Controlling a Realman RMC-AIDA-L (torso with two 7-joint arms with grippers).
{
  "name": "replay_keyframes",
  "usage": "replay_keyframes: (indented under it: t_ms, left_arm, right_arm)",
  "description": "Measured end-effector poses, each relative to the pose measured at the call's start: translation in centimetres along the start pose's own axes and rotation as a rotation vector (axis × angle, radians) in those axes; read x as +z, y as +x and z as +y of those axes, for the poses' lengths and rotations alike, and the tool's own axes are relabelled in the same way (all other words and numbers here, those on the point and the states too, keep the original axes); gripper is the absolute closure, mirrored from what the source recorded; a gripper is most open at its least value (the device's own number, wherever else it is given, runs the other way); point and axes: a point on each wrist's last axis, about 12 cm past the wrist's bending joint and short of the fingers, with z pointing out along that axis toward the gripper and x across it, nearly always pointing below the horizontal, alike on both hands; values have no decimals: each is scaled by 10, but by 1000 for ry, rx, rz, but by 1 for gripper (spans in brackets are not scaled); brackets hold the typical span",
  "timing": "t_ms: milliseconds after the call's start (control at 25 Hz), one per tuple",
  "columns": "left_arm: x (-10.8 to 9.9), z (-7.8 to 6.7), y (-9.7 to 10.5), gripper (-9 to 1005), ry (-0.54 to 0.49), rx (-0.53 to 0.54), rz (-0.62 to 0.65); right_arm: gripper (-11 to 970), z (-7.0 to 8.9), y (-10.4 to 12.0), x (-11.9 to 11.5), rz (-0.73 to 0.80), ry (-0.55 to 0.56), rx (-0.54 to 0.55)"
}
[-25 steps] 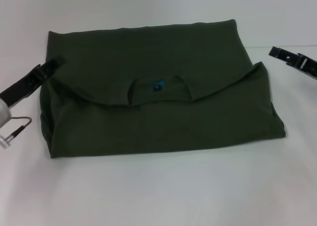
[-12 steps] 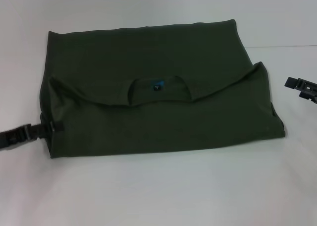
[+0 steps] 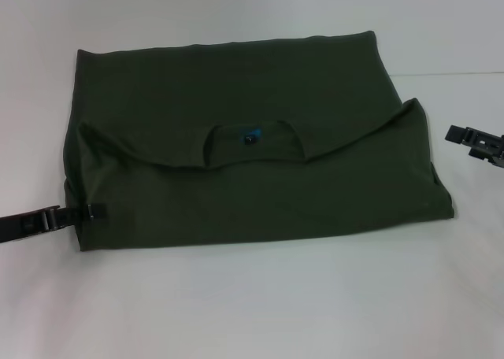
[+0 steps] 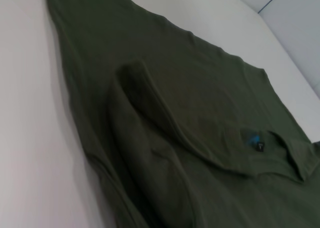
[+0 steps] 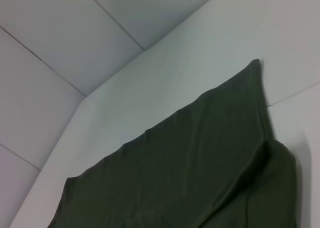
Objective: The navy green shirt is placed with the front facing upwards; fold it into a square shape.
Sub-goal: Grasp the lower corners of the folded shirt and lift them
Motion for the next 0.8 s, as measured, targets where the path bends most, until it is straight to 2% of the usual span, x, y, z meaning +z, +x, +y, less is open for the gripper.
replay_keyframes:
  t_ms: [320, 800]
  left_arm:
    - [14, -5, 3, 276, -18, 43, 44]
    - [18, -6, 0, 278, -33, 44, 46]
  right_arm:
    - [54, 0, -2, 1, -4, 7, -4]
    - [53, -1, -2, 3, -2, 22, -7]
